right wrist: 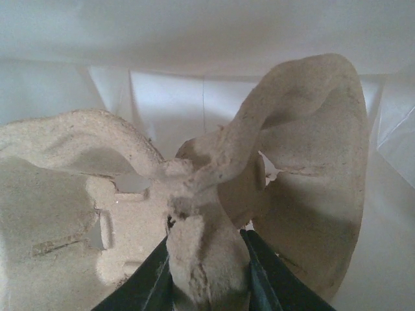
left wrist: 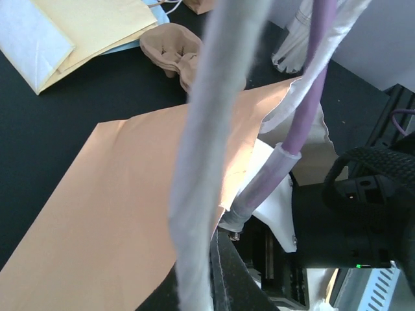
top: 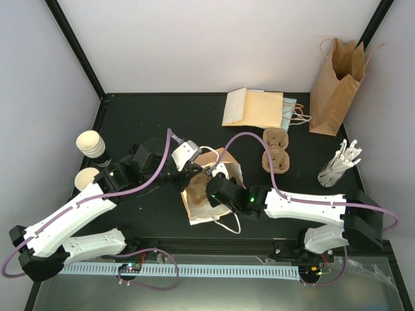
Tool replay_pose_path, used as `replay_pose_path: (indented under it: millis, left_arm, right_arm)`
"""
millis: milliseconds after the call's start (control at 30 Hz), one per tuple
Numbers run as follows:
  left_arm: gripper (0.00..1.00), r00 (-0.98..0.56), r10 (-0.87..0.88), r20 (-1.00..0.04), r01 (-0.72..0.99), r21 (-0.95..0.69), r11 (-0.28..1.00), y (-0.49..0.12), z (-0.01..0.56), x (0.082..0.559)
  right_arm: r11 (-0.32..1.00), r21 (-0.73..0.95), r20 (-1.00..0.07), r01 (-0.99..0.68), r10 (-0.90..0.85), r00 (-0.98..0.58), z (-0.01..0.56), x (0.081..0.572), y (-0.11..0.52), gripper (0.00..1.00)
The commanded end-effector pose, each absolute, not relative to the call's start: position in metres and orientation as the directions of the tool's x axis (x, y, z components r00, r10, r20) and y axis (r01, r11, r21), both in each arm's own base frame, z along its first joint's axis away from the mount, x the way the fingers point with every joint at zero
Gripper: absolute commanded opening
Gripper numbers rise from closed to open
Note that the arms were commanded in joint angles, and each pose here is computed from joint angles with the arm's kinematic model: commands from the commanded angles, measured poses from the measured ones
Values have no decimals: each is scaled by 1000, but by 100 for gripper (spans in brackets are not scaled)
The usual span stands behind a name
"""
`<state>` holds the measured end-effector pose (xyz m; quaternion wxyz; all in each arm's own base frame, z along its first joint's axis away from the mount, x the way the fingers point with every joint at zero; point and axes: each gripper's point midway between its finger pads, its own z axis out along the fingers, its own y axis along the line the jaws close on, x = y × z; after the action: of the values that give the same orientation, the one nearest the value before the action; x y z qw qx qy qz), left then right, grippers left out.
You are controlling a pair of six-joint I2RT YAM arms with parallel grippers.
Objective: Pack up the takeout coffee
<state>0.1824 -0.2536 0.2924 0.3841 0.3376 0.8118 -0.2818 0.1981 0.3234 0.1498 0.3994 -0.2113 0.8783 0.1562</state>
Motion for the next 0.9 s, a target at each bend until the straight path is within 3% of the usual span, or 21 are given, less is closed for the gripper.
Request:
replay_pose_path:
  millis: [0,300,433,600,867]
  left_arm:
    - [2,-432,245,-868,802,-245,545,-266,329,175]
    - [2,-422,188,-887,803,-269,532,-264,345,172]
    - [1,-441,191,-877,808,-295,510,-268,341,168]
    - [1,-491,142,-859,821,-402,405,-283,344,154]
    - [2,-622,-8,-783,737,-588,334,-277,370,144]
  right_arm:
    - [868,108,-795,-485,-217,-566,153,204,321,26]
    - [852,38,-803,-522,-285,-524,147,204,318,25]
    - [900,50,-819,-432,-211,-534,155,212,303,26]
    - [877,135,-834,-462,-151,-530,177,208,312,26]
    - [854,8,-688,-520,-373,-623,186,190,293,25]
